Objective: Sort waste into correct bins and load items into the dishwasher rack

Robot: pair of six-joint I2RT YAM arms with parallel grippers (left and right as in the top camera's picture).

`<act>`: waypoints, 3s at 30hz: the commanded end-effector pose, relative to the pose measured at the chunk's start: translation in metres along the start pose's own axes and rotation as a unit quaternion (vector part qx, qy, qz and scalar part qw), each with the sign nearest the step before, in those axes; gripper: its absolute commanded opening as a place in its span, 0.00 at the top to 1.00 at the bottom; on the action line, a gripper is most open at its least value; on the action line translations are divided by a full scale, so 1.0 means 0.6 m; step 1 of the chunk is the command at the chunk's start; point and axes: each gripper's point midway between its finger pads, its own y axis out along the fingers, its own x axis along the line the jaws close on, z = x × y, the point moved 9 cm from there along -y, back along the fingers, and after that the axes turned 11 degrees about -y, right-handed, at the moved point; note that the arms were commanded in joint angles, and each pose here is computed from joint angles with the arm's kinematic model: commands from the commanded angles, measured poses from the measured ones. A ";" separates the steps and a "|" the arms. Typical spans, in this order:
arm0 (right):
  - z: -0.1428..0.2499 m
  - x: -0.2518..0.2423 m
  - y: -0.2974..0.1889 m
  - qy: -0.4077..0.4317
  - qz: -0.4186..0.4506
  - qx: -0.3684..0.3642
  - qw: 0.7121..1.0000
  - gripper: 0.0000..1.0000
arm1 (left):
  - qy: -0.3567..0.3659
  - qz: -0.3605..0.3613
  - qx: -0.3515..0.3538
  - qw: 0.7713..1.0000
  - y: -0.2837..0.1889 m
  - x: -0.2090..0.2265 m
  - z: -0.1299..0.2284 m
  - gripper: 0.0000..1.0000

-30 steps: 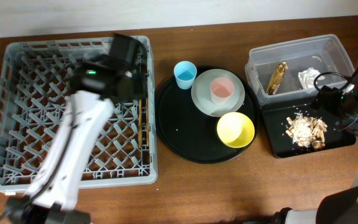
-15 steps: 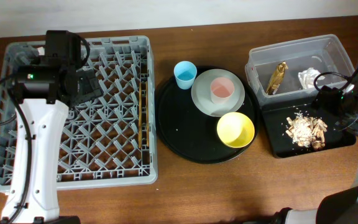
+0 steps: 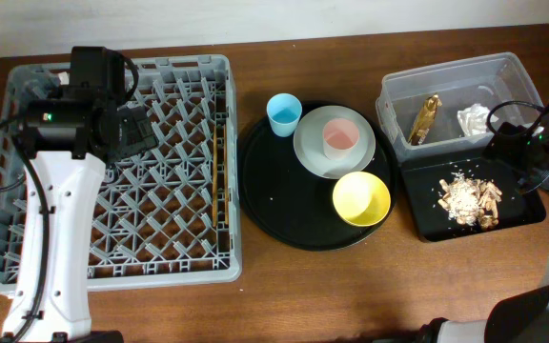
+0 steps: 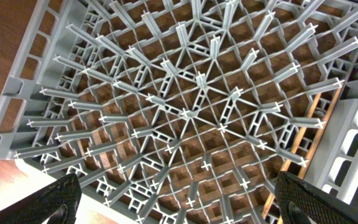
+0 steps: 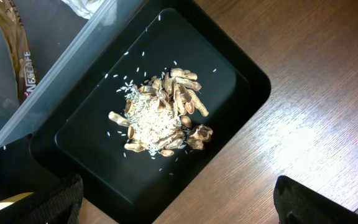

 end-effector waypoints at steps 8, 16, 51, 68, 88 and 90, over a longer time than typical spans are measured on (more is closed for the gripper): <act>-0.017 0.013 -0.012 0.012 -0.056 -0.041 0.998 0.01 | -0.003 -0.007 -0.006 1.000 -0.003 0.004 -0.002 0.01; -0.021 0.020 -0.013 0.011 -0.082 -0.048 0.995 0.01 | -0.003 -0.007 -0.006 1.000 -0.003 0.004 -0.002 0.01; -0.021 0.020 -0.013 0.011 -0.082 -0.048 0.995 0.01 | -0.022 0.302 0.068 0.951 -0.034 -0.124 0.011 0.01; -0.021 0.020 -0.013 0.011 -0.082 -0.048 0.995 0.01 | 0.029 0.233 0.090 0.968 -0.030 -0.132 0.057 0.62; -0.021 0.020 -0.013 0.011 -0.082 -0.048 0.995 0.01 | 0.190 0.339 0.075 0.918 -0.040 -0.363 0.019 0.72; -0.021 0.020 -0.013 0.011 -0.082 -0.048 0.995 0.01 | 0.197 0.327 0.094 0.919 -0.003 -0.385 0.032 0.52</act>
